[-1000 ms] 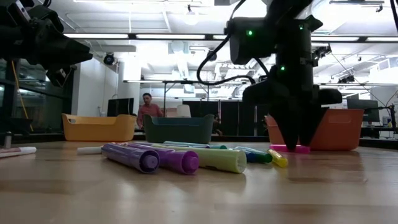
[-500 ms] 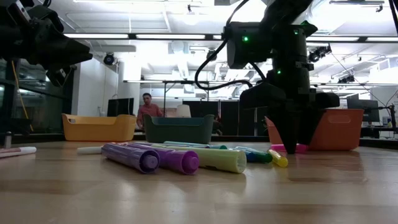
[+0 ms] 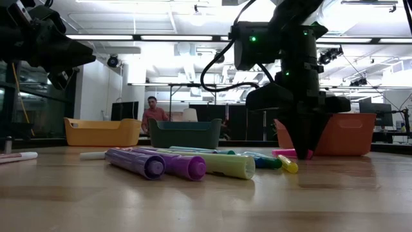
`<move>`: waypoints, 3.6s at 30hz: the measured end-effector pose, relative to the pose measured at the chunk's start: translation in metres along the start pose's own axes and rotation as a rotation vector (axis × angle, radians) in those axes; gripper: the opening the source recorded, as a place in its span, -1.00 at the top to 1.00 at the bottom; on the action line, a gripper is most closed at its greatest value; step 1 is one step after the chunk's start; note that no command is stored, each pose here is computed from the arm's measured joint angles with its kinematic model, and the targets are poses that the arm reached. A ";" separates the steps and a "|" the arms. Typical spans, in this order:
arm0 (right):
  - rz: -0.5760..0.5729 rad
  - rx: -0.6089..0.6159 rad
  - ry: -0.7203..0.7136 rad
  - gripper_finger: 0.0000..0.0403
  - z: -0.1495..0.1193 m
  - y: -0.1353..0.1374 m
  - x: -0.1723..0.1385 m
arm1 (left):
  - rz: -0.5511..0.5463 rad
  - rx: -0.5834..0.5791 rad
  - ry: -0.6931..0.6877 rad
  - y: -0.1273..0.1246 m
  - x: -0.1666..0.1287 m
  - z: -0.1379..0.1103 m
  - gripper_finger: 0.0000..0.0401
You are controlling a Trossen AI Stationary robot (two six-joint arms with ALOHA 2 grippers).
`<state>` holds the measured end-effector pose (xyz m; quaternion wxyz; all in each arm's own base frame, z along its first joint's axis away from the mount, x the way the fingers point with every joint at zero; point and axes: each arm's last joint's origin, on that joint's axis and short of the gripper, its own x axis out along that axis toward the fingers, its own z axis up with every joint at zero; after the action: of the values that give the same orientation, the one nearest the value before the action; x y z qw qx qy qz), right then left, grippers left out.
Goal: Pick & Place Markers
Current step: Put the pink pen into the blue bin
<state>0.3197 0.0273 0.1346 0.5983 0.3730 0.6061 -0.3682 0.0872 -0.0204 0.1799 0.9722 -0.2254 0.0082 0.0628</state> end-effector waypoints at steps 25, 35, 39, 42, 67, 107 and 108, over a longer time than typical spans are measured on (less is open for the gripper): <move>0.049 0.005 0.011 0.81 -0.003 -0.008 -0.032 | 0.000 0.000 0.000 0.000 0.000 0.000 0.67; 0.168 0.010 -0.076 0.81 -0.004 -0.020 -0.073 | 0.000 0.000 0.000 0.000 0.000 0.000 0.67; 0.241 -0.005 -0.143 0.83 0.002 -0.029 -0.093 | 0.000 0.000 0.000 0.000 0.000 0.000 0.67; 0.308 -0.048 -0.199 0.84 0.010 -0.035 -0.107 | 0.000 0.000 0.000 0.000 0.000 0.000 0.67; 0.408 -0.491 -0.421 0.81 0.112 -0.047 -0.135 | 0.000 0.000 0.000 0.000 0.000 0.000 0.67; 0.009 -0.971 -0.377 0.76 0.264 0.018 -0.083 | 0.000 0.000 0.000 0.000 0.000 0.000 0.67; 0.007 -0.973 -0.361 0.76 0.263 0.017 -0.081 | 0.000 0.001 0.000 0.000 0.000 0.000 0.67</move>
<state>0.4542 -0.2011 0.2117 0.7987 -0.0159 0.5930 -0.1005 0.0872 -0.0204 0.1798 0.9723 -0.2251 0.0084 0.0628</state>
